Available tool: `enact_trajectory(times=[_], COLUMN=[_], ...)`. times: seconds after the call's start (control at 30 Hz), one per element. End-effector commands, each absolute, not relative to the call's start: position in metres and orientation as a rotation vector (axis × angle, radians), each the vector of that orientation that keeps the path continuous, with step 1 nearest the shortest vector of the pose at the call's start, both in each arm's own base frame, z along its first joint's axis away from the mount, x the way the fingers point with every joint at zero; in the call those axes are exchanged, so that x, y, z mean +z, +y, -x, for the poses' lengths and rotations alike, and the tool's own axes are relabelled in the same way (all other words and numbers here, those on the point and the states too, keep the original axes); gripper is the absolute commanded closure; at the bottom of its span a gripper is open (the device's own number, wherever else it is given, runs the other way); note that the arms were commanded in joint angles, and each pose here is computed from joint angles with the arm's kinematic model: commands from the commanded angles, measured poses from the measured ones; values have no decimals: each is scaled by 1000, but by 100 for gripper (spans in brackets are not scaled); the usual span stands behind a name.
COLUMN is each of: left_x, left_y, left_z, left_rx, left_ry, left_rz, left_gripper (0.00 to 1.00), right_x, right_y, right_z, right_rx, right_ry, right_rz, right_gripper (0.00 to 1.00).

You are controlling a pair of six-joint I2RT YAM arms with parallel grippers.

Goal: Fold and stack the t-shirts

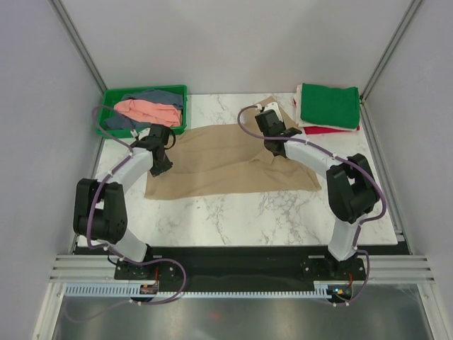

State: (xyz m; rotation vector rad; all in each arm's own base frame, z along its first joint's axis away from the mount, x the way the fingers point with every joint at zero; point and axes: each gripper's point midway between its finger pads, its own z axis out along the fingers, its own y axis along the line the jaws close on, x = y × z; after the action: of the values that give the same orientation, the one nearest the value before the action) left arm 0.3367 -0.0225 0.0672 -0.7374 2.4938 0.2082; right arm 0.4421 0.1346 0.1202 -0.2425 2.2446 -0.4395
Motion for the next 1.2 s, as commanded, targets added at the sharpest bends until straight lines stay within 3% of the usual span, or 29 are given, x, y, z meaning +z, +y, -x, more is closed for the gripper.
enact_trajectory(times=[0.0,0.03,0.1,0.23,0.33,0.47,0.53,0.77,1.17], left_x=[100,104,121,132,123,80,78,56,46], left_y=[-10,-8,-11,0,11,14,6,21,31], left_z=[-372,-373,-376,-357,-336,-307,-306,-275,-269], left_rx=[214,208,163,191,197,39,-82,-120,-128], left_ry=[2388,2392,2361,2284,2244,2287,2257,2173,2155], left_rz=[719,725,732,798,871,995,1014,1160,1197], left_gripper=[61,60,58,47,43,44,45,42,38], right_x=[147,152,167,185,173,120,124,67,42], right_y=[128,125,116,106,101,100,99,81,56], right_z=[-476,-480,-487,-483,-462,-409,-396,-333,-314], right_rx=[-435,-441,-477,-413,-247,64,189,301,352], right_ry=[2179,2172,2155,2152,2208,2315,2282,2350,2360], right_rz=[176,159,111,30,-45,-182,-233,-417,-567], right_gripper=[59,39,16,4,4,4,5,6,7])
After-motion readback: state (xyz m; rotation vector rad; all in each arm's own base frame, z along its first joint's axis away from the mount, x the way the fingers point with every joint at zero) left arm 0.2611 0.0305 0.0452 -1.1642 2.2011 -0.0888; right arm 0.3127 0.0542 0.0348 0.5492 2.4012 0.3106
